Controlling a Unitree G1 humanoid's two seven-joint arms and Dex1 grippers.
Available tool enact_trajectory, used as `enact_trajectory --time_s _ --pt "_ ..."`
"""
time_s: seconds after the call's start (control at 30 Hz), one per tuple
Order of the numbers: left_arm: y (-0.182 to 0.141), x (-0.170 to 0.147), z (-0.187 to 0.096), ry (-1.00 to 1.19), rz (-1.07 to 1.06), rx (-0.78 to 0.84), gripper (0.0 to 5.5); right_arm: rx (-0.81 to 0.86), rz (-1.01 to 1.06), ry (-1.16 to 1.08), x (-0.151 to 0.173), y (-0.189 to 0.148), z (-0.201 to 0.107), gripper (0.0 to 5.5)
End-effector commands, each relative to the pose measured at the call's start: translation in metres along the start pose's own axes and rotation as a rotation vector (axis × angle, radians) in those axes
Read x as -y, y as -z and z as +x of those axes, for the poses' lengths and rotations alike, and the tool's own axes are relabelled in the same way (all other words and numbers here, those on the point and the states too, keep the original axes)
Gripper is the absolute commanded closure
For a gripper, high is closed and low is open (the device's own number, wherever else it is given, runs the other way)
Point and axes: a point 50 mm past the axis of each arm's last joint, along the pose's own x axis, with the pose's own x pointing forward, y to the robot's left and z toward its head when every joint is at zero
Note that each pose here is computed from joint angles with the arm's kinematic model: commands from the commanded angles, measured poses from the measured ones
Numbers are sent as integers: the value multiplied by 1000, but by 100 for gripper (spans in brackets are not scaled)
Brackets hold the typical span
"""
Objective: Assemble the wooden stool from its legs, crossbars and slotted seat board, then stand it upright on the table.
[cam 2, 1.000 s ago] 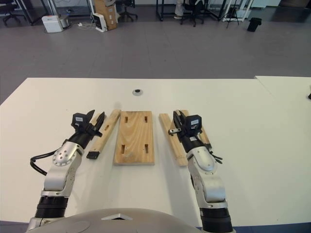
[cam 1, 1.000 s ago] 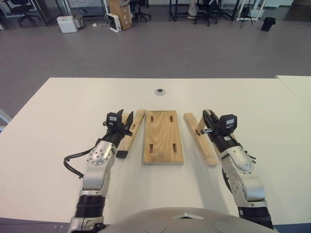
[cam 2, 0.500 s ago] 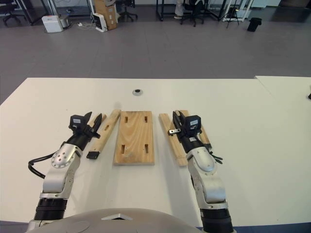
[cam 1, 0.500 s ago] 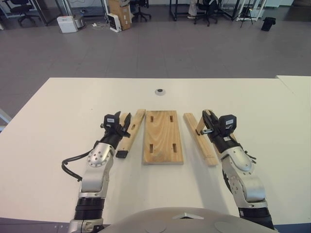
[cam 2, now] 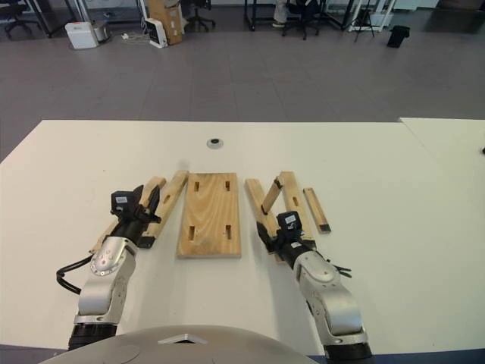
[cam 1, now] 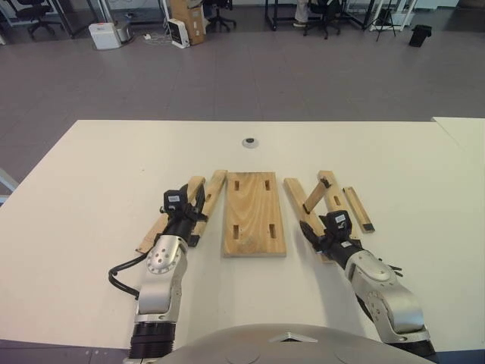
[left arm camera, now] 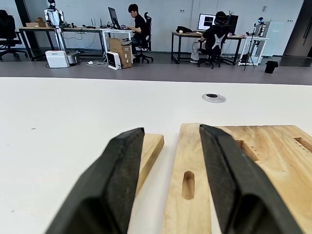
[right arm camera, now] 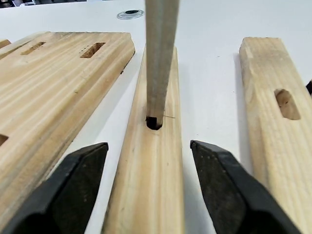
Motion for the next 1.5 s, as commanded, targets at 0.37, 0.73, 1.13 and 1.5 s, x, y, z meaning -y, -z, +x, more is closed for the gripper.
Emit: enact_trajectory --time_s 0.37,0.73,1.13,1.5 --pt "-2 -1 1 -43 -5 21 343 -124 -60 -25 5 -5 -14 202" --pt "-3 7 9 -7 -28 26 343 -260 -12 -33 6 9 -13 335" --pt "-98 8 49 549 -429 269 343 226 301 -185 55 -110 1 345" --pt "-193 47 70 1132 -716 306 229 326 402 -918 6 -176 -33 345"
